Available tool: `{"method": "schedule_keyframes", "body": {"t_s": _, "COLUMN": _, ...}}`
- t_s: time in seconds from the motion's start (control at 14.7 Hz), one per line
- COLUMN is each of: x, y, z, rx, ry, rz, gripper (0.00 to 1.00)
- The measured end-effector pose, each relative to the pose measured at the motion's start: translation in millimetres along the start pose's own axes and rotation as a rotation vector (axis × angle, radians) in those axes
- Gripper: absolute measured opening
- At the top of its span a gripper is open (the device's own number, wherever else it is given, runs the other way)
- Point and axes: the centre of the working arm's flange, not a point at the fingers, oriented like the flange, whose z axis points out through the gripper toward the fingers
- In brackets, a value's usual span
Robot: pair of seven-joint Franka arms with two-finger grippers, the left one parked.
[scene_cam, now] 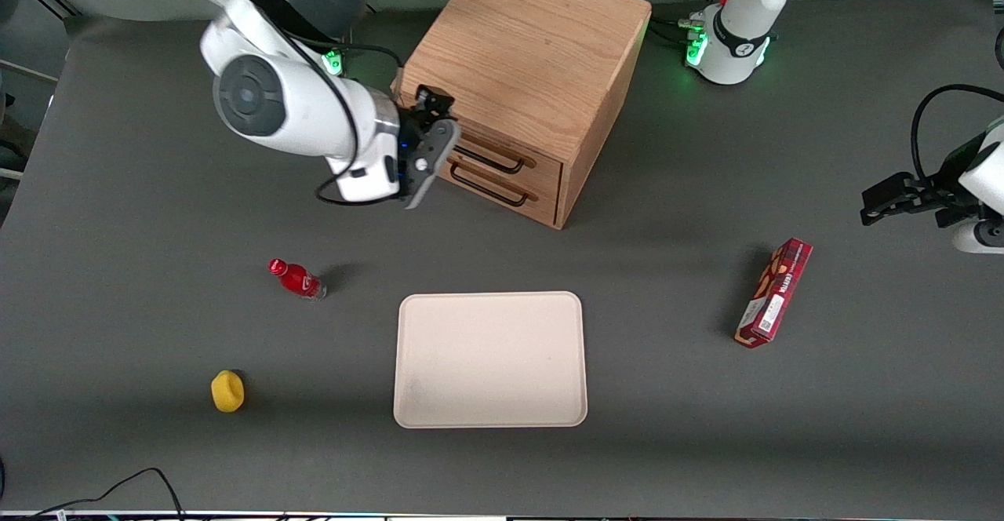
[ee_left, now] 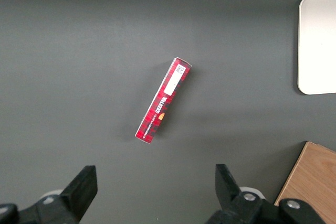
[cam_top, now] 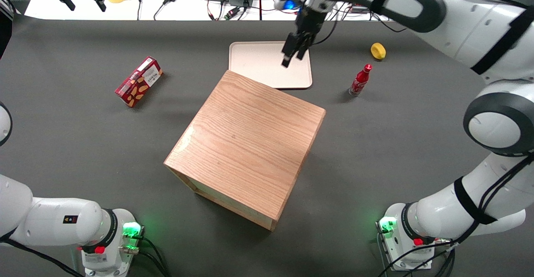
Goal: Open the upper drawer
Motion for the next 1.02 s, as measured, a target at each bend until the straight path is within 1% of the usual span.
{"method": "schedule_keyframes", "body": {"t_s": 0.14, "x": 16, "y": 1, "z": 29, "rx": 0.024, "ry": -0.001, "rz": -0.034, "gripper": 1.00}}
{"method": "schedule_keyframes", "body": {"t_s": 0.2, "x": 21, "y": 6, "z": 42, "rx": 0.021, "ry": -0.002, "rz": -0.048, "gripper": 1.00}}
{"method": "schedule_keyframes", "body": {"t_s": 0.34, "x": 25, "y": 20, "z": 66, "rx": 0.017, "ry": -0.018, "rz": -0.078, "gripper": 1.00}}
{"method": "schedule_keyframes", "body": {"t_s": 0.48, "x": 26, "y": 33, "z": 80, "rx": 0.018, "ry": -0.040, "rz": -0.099, "gripper": 1.00}}
{"method": "schedule_keyframes", "body": {"t_s": 0.54, "x": 26, "y": 37, "z": 84, "rx": 0.017, "ry": -0.044, "rz": -0.103, "gripper": 1.00}}
{"method": "schedule_keyframes", "body": {"t_s": 0.88, "x": 25, "y": 45, "z": 108, "rx": 0.005, "ry": -0.031, "rz": -0.098, "gripper": 1.00}}
{"method": "schedule_keyframes", "body": {"t_s": 1.02, "x": 24, "y": 46, "z": 115, "rx": 0.003, "ry": -0.032, "rz": -0.096, "gripper": 1.00}}
